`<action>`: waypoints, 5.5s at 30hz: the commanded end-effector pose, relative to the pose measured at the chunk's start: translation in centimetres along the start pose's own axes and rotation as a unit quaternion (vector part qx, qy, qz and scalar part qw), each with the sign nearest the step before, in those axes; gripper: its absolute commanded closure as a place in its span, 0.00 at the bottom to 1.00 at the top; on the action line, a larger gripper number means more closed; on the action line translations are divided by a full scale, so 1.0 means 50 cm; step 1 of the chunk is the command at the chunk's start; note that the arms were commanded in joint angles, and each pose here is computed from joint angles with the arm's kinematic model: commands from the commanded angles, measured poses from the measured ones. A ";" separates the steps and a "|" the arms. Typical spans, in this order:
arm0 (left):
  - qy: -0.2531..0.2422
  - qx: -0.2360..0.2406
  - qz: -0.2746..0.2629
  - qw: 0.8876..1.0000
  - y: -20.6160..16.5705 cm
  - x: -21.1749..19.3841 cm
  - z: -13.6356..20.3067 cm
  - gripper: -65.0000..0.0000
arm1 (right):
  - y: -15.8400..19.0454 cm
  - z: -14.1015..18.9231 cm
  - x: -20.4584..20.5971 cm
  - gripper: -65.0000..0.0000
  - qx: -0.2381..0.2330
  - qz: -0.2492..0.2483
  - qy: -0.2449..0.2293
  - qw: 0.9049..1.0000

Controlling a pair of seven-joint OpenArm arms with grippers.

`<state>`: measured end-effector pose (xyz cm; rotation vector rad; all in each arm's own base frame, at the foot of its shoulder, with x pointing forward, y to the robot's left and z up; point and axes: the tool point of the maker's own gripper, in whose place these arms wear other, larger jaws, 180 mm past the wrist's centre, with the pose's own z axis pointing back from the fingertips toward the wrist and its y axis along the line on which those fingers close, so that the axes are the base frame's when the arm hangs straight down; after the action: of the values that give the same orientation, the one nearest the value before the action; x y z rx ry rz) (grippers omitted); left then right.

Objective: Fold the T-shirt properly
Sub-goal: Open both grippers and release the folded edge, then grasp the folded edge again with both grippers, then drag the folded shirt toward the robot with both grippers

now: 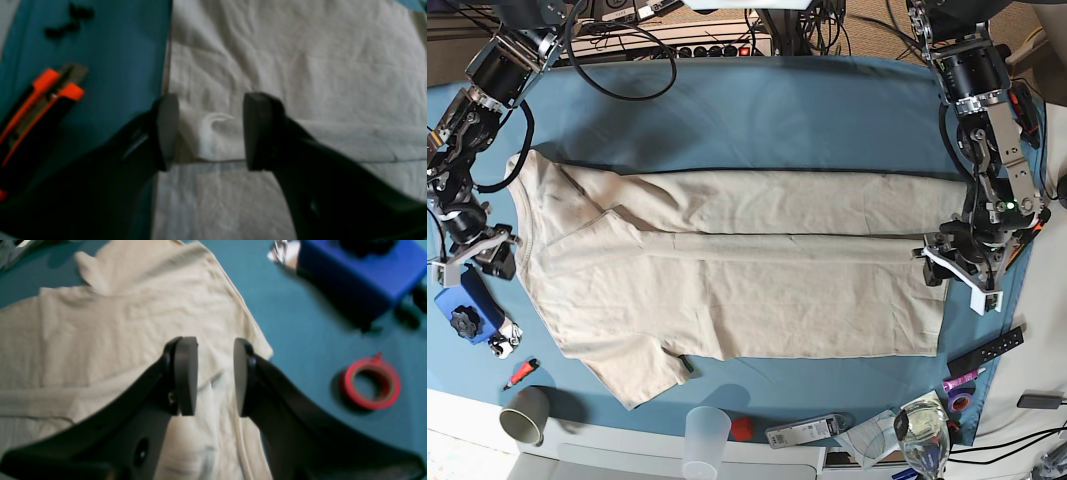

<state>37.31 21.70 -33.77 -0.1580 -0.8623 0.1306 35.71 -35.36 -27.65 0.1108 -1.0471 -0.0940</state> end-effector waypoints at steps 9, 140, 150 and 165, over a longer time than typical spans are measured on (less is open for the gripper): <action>0.009 0.021 0.007 1.000 0.039 -0.025 0.060 0.52 | -0.010 0.038 0.050 0.71 0.015 -0.023 -0.032 0.999; 0.156 -0.022 0.095 0.983 0.052 -0.269 0.096 1.00 | -0.090 0.091 -0.234 1.00 -0.013 -0.126 0.118 0.985; 0.146 -0.004 0.060 0.987 0.066 -0.267 0.141 1.00 | -0.079 0.111 -0.217 1.00 -0.001 -0.123 0.118 0.985; 0.156 0.011 0.022 0.988 0.113 -0.263 0.183 1.00 | -0.100 0.205 -0.247 1.00 -0.041 -0.078 0.139 0.986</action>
<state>21.10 25.09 -39.64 -0.1874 -0.5225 0.1588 19.64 -38.51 -35.52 0.1468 -0.6997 -0.2780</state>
